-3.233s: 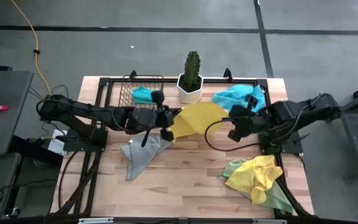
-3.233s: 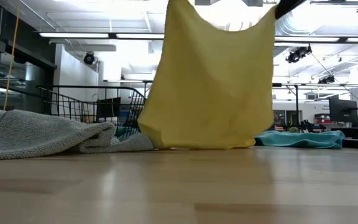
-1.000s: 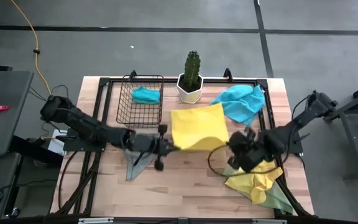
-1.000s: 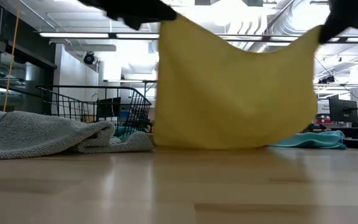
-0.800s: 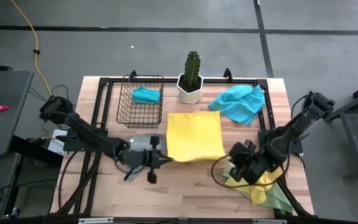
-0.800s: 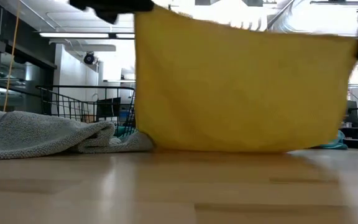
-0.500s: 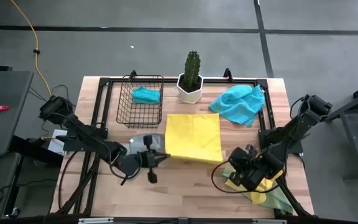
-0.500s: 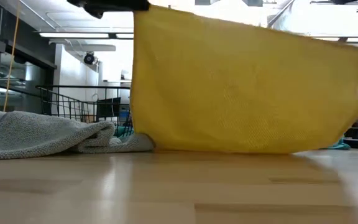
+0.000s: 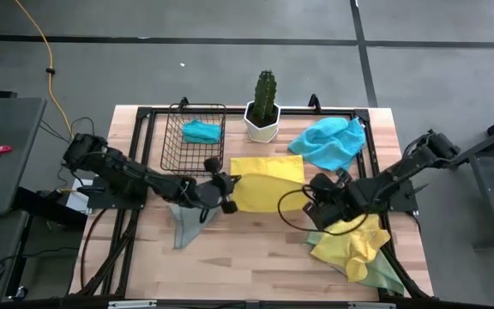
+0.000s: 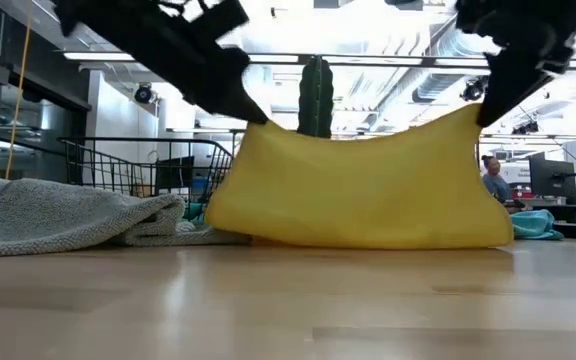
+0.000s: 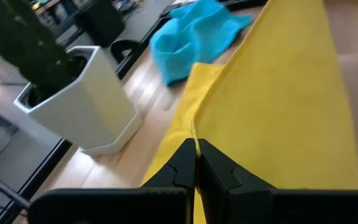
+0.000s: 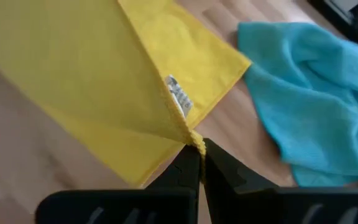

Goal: Fold microfiber towels
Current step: Fold the left yellow microfiber towel on the table

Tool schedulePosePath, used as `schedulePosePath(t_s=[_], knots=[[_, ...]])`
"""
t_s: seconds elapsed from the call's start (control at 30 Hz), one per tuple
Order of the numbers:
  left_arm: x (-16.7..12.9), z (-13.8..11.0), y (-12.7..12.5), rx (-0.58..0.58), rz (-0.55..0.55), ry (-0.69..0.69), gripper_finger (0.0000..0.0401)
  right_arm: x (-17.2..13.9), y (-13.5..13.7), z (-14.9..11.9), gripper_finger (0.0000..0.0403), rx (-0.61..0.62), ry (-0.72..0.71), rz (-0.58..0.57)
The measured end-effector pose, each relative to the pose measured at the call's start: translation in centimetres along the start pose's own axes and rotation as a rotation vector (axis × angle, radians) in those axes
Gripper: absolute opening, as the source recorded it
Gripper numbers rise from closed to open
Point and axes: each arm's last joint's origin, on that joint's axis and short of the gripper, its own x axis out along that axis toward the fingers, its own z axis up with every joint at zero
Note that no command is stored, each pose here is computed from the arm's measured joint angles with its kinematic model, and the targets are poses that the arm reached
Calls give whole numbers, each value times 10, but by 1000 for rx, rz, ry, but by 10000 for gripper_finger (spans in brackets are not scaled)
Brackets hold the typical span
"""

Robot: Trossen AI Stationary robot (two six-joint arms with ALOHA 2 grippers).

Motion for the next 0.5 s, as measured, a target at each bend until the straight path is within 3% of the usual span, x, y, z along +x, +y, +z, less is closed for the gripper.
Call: schedulePosePath(t_s=[0.5], knots=[[29,-13,29,-30,110,115,0,23,-18,27,0,18,51,-93]])
